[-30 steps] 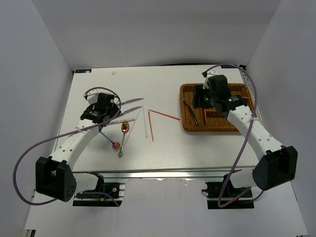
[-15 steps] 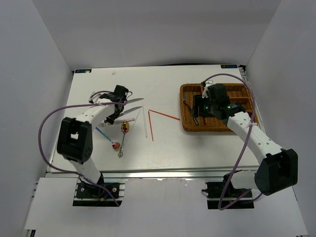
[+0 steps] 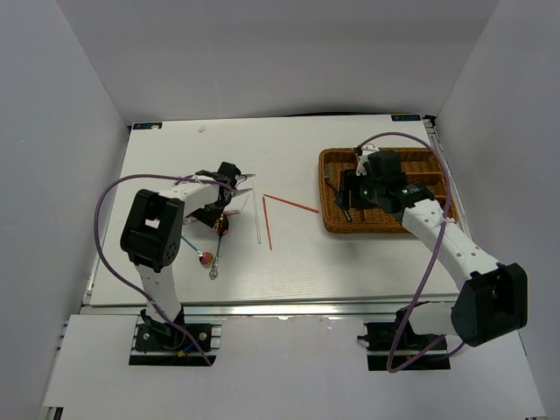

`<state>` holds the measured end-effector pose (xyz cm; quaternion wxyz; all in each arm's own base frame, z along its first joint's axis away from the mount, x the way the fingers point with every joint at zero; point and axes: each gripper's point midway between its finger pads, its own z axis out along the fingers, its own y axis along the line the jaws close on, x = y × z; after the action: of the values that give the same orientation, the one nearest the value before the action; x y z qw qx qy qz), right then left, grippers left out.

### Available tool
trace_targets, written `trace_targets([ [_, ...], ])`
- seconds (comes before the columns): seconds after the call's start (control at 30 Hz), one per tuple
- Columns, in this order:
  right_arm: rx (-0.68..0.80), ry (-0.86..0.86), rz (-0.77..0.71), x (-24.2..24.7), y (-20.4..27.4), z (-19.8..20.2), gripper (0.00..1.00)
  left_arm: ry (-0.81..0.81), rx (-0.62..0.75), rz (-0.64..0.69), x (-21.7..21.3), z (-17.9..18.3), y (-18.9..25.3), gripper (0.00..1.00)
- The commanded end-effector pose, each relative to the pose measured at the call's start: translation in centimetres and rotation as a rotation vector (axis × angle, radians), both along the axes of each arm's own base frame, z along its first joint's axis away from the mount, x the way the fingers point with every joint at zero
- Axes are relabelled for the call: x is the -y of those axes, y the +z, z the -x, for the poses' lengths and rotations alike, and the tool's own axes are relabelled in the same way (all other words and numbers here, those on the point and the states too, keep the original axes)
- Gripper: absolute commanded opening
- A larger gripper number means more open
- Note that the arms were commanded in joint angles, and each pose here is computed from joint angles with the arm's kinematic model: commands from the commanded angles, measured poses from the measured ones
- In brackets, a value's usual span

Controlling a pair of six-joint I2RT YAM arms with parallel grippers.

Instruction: Sort the eating utensils into containers

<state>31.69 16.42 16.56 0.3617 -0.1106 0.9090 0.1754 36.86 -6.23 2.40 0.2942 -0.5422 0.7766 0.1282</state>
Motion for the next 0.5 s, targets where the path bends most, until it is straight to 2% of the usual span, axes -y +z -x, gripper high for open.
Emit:
trace_targets([
  [0.0, 0.046, 0.028, -0.032, -0.7, 1.1, -0.4, 0.64, 0.031, 0.034, 0.015, 0.3, -0.5, -0.4, 0.60],
  [0.13, 0.046, 0.041, -0.043, -1.0, 1.0, -0.2, 0.64, 0.030, 0.019, 0.004, 0.2, -0.5, -1.3, 0.59],
  [0.17, 0.047, 0.040, -0.042, -0.9, 1.0, -0.2, 0.64, 0.030, 0.020, 0.003, 0.2, -0.6, -1.4, 0.52],
  [0.3, 0.041, 0.042, -0.040, -0.9, 0.8, -0.1, 0.64, 0.031, 0.017, 0.020, 0.5, -0.5, -2.1, 0.38],
  [0.47, 0.049, 0.049, -0.047, -1.0, 1.0, 0.0, 0.64, 0.033, 0.021, 0.033, 0.8, -0.8, -2.4, 0.35],
])
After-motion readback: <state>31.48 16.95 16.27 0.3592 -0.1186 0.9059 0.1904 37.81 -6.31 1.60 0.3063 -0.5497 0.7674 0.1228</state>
